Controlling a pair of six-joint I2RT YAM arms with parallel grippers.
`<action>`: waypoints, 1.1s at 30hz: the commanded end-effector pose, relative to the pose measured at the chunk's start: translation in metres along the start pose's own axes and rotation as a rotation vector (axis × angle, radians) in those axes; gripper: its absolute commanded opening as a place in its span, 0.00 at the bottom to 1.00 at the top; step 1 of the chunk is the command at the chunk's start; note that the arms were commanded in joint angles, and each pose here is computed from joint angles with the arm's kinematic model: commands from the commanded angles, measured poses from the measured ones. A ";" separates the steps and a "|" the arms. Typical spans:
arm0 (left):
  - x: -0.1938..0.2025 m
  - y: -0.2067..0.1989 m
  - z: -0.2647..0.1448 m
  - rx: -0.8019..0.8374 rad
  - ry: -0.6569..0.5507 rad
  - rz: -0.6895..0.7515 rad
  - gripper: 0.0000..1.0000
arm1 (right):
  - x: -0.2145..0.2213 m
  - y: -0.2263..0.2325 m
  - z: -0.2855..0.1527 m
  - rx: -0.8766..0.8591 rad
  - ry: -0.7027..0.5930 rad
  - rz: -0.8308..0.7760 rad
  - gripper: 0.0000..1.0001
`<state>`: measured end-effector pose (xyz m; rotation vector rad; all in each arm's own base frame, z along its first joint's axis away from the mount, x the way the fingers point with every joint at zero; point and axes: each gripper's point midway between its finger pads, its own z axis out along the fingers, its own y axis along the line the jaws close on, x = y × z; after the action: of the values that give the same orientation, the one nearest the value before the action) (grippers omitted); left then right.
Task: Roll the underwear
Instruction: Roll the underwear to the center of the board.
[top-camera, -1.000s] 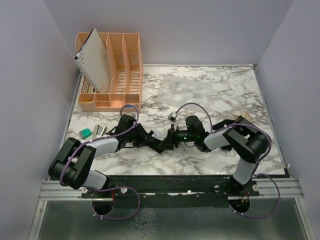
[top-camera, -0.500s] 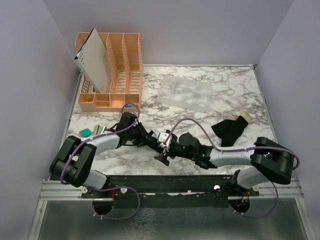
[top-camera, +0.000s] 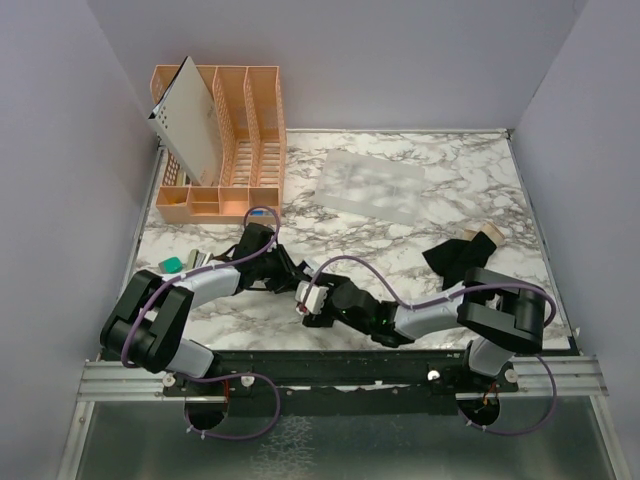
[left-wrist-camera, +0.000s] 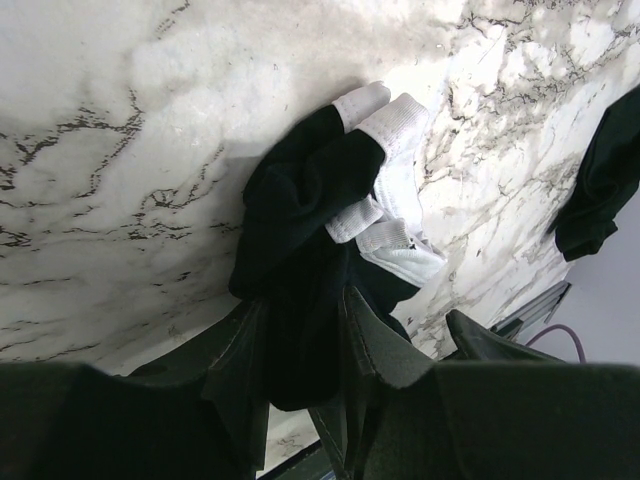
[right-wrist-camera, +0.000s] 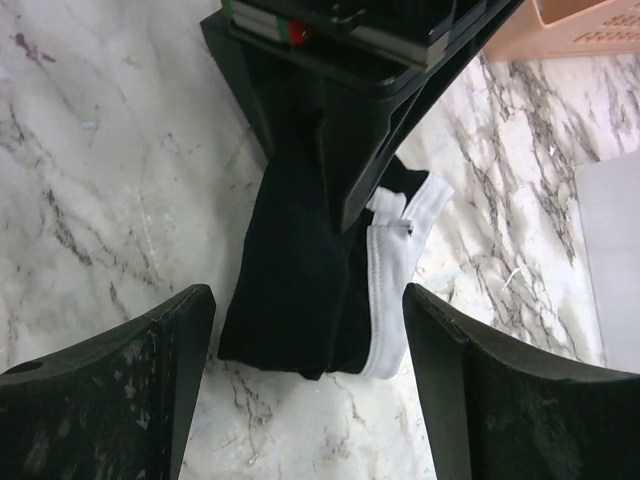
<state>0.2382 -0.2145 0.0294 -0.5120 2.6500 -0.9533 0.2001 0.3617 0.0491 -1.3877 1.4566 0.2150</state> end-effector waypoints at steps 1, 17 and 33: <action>0.013 0.037 0.002 -0.145 0.032 -0.006 0.31 | -0.014 -0.014 0.009 0.079 -0.021 -0.034 0.78; 0.012 0.036 -0.001 -0.146 0.023 0.000 0.32 | 0.017 0.008 0.011 0.065 0.050 0.096 0.11; -0.011 0.013 -0.029 -0.043 -0.126 0.055 0.72 | 0.012 0.052 0.003 -0.398 -0.061 0.796 0.01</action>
<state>0.2356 -0.1958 0.0400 -0.5196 2.6177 -0.8664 0.2035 0.3762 0.0402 -1.0373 1.7230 0.7281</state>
